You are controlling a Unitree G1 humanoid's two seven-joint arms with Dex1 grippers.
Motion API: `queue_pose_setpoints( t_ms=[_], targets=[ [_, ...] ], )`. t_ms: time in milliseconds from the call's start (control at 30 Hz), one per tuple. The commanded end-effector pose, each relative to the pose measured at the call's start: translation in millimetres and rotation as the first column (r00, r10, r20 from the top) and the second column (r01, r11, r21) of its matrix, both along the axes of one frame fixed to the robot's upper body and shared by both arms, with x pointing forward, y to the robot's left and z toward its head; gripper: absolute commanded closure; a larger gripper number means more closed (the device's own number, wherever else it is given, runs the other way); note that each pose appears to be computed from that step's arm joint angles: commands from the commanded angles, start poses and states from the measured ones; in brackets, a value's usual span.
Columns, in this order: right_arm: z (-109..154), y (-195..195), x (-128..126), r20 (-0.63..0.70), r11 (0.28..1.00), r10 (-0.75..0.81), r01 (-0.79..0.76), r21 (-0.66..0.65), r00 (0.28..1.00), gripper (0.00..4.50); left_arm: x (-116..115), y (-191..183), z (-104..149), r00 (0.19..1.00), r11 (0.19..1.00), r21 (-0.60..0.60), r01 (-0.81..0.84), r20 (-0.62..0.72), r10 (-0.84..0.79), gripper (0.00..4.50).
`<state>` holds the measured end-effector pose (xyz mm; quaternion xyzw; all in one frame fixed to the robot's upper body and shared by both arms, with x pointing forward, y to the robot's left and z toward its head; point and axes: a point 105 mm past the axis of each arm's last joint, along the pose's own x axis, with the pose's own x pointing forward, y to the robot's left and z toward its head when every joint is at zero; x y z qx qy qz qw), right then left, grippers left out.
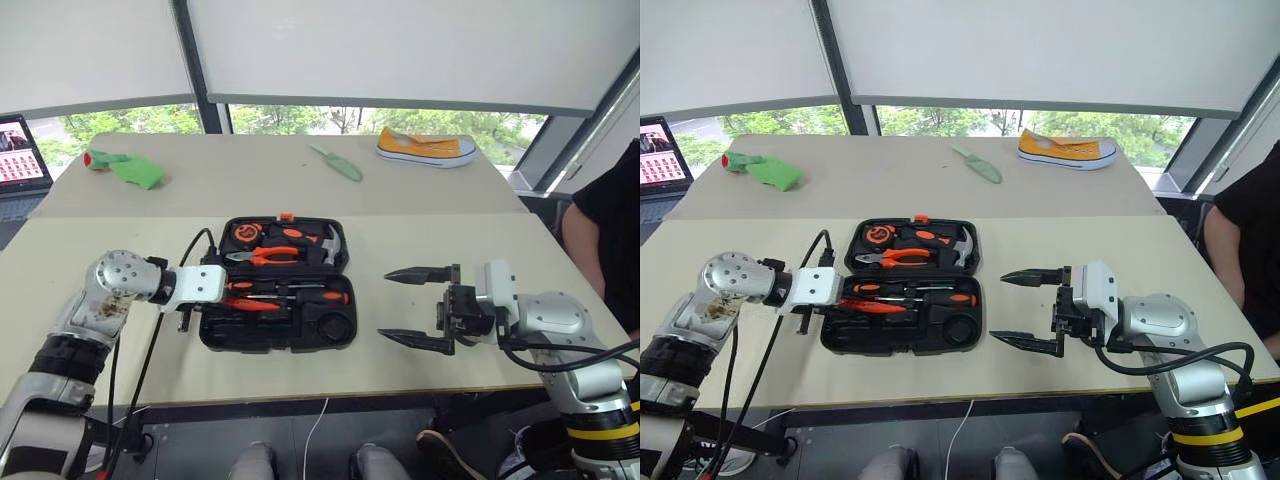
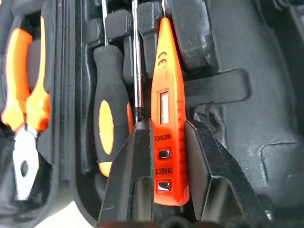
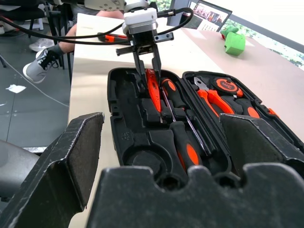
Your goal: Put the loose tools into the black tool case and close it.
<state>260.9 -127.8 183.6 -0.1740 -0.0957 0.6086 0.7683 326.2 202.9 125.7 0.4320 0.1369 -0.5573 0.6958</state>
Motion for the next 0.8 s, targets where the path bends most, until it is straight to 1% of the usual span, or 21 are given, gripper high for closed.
queue_pose_setpoints(
  t_ms=[33, 67, 167, 267, 333, 433, 567, 600, 800],
  targets=[
    [7, 1, -2, 0.02, 1.0, 0.015, -0.015, 0.003, 1.0, 0.0, -4, 6, 3, 0.995, 0.996, -0.039, 0.082, 0.06, -0.08, 2.12],
    [6, 0, -2, 0.017, 1.0, 0.014, -0.014, 0.0, 1.0, 0.0, -3, 9, 6, 0.992, 0.994, -0.047, 0.097, 0.084, -0.093, 2.12],
    [5, -2, -1, 0.013, 1.0, 0.011, -0.011, -0.004, 1.0, 0.0, -1, 10, 15, 0.991, 0.984, -0.146, 0.102, 0.106, -0.087, 2.12],
    [4, -4, 0, 0.008, 1.0, 0.006, -0.006, -0.005, 1.0, 0.0, -3, 3, 24, 0.992, 0.948, -0.297, 0.116, 0.086, -0.095, 2.12],
    [3, -4, 0, 0.005, 1.0, 0.003, -0.003, -0.003, 1.0, 0.0, -4, -2, 24, 0.993, 0.931, -0.347, 0.111, 0.07, -0.092, 2.12],
    [2, -4, 0, -0.003, 1.0, -0.003, 0.003, 0.004, 1.0, 0.0, -4, -8, 28, 0.997, 0.896, -0.436, 0.081, 0.027, -0.077, 2.83],
    [0, -6, 0, -0.014, 1.0, -0.014, 0.014, 0.007, 1.0, 0.0, -6, -10, 22, 0.998, 0.902, -0.428, 0.054, -0.014, -0.067, 4.33],
    [0, -7, 0, -0.016, 1.0, -0.017, 0.017, 0.008, 1.0, 0.0, -6, -9, 20, 0.998, 0.905, -0.423, 0.042, -0.023, -0.057, 4.43],
    [-3, -6, 1, -0.026, 1.0, -0.021, 0.022, 0.014, 0.999, 0.0, 2, -11, 5, 0.997, 0.923, -0.383, -0.044, -0.074, 0.017, 4.43]
  ],
)
